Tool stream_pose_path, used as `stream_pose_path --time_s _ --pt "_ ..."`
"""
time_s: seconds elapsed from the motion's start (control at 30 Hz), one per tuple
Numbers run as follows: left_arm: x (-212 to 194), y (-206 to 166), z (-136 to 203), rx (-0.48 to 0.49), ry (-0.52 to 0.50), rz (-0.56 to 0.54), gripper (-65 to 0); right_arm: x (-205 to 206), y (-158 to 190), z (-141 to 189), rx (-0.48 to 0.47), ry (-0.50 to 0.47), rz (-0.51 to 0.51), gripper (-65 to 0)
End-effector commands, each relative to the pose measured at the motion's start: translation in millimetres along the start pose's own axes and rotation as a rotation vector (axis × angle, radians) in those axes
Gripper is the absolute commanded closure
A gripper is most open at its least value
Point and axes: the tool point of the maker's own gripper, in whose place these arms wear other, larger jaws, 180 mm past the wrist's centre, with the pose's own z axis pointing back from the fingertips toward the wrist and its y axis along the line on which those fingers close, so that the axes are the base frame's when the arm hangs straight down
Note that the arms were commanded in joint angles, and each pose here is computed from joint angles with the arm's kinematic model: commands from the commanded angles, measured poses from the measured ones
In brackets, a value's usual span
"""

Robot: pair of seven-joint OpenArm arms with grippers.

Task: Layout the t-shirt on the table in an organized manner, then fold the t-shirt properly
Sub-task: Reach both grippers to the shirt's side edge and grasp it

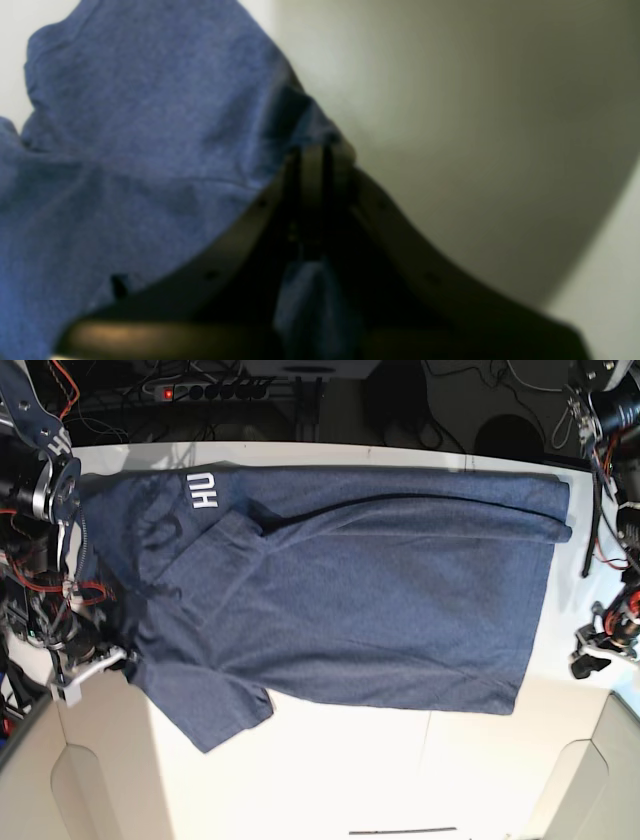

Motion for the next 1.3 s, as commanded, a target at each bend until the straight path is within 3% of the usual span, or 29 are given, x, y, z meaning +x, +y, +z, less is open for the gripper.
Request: stream_pose_path --time_s 0.0,0.1,0.2,0.4,0.67,0.93,1.07,1.27 --pt "25 -2 -5 -0.022 -0.062 0.052 -22.8 30 -1 6 0.001 -0.067 0.013 0.0" --pt "11 -1 -27 -0.025 -0.024 0.203 -22.8 26 -2 6 -0.001 -0.060 0.011 0.0" --pt "3 -1 -39 -0.015 -0.011 0.277 -22.8 20 -3 5 -0.003 -0.051 0.009 0.0" --pt "2 6 -43 0.039 -0.005 0.176 -22.3 7 -6 5 -0.005 -0.032 0.008 0.0" --pt "-23 -12 -53 0.015 0.071 0.122 -22.3 9 -6 5 -0.001 -0.041 0.002 0.0" --pt "-37 -38 -65 -0.020 0.065 0.078 -22.3 9 -5 6 -0.001 -0.042 0.002 0.0" --pt "-29 -37 -65 -0.018 0.032 0.076 -17.6 9 -5 6 -0.001 -0.042 0.002 0.0" --pt "-20 -27 -63 0.015 0.033 -0.021 -18.6 10 -5 6 0.002 -0.046 -0.004 0.0"
